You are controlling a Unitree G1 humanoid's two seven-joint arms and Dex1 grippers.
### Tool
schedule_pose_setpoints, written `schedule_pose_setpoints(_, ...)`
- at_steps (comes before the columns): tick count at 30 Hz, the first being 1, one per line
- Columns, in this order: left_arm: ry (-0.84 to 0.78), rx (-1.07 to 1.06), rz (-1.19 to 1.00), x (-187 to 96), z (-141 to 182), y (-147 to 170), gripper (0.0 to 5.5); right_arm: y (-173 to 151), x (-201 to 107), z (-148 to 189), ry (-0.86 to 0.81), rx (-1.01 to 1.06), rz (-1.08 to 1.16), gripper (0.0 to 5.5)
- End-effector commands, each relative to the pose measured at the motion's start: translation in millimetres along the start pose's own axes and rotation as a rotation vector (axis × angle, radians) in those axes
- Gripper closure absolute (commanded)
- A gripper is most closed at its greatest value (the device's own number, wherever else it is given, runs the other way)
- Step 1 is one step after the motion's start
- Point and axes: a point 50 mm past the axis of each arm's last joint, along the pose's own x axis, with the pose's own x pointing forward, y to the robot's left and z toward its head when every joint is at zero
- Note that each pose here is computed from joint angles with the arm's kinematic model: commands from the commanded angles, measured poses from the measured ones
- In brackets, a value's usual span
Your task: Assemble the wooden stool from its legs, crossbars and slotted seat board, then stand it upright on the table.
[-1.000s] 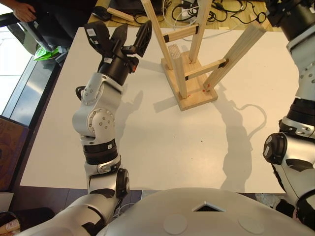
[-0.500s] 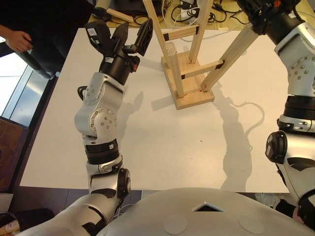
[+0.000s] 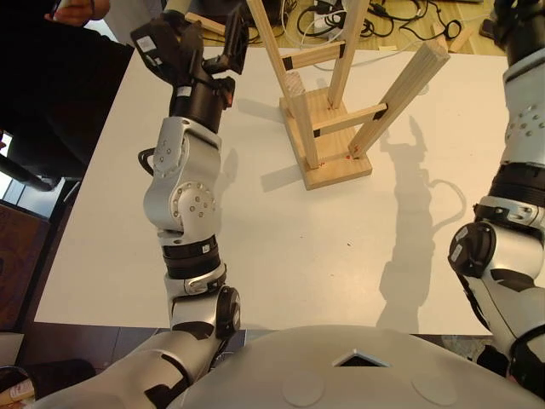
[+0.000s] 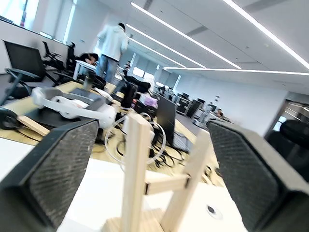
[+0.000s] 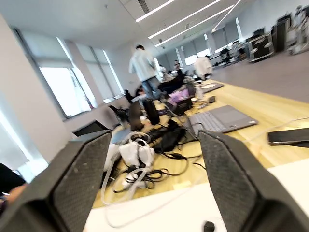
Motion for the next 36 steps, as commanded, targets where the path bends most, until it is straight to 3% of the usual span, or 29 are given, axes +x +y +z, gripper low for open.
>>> schedule_pose_setpoints(1,-0.032,-0.005,0.050,5,1,-3,1.34,-22,-11,-33,0.162,-0.228,-0.055,2.15)
schedule_pose_setpoints(4,-0.024,-0.013,0.054,2,-4,-6,1.34,-25,-24,-57,0.318,-0.345,0.017,2.15)
schedule_pose_setpoints(7,-0.023,-0.018,0.051,0,-6,-8,1.34,-21,-29,-64,0.374,-0.380,0.064,2.15)
schedule_pose_setpoints(16,-0.002,-0.026,0.021,-1,-11,-15,1.34,44,-32,-52,0.322,-0.482,0.389,2.15)
schedule_pose_setpoints(28,0.011,-0.039,-0.020,-1,-13,-26,1.34,29,-25,-41,0.273,-0.520,0.293,2.15)
schedule_pose_setpoints(36,0.025,-0.054,-0.050,-3,-15,-36,1.34,61,-32,-51,0.247,-0.635,0.432,2.15)
